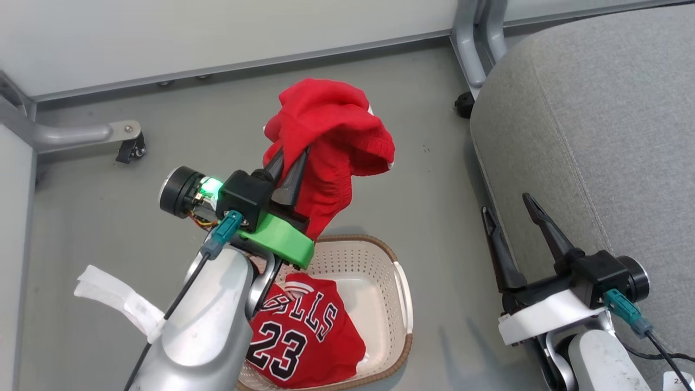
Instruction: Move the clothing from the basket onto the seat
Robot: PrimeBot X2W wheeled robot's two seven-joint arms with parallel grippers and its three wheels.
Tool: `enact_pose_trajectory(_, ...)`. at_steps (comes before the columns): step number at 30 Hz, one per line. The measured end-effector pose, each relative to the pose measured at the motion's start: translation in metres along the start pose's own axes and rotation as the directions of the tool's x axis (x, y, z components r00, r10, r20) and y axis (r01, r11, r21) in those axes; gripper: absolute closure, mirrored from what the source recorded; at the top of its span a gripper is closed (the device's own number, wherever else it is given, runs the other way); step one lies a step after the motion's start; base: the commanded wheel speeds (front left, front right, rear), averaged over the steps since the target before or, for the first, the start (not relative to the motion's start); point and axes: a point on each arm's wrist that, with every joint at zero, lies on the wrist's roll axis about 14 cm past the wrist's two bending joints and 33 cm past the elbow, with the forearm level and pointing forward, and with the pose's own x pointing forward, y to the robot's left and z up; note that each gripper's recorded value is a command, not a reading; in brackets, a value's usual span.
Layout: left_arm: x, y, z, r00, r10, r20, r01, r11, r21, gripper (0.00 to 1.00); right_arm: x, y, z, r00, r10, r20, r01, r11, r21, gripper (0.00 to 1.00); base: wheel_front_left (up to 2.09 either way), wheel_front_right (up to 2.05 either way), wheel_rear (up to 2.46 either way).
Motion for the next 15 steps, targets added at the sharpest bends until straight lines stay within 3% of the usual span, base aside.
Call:
enact_pose_trajectory(7, -0.005, -0.013, 0.048, 0.992, -0.03, 0.126, 0.026, 0.999, 0.033, 1.0, -0.005, 0.009, 0.011, 0.999, 0.02, 0.025, -0.021, 1.0, 0.007, 0.0, 0.0, 0.0, 0.0)
enact_pose_trajectory(15, -0.008, -0.025, 0.064, 0.984, -0.058, 0.17, 0.05, 0.998, 0.046, 1.0, -0.004, 0.018, 0.025, 0.997, 0.044, 0.068, -0.045, 0.999, 0.018, 0.0, 0.0, 0.0, 0.0)
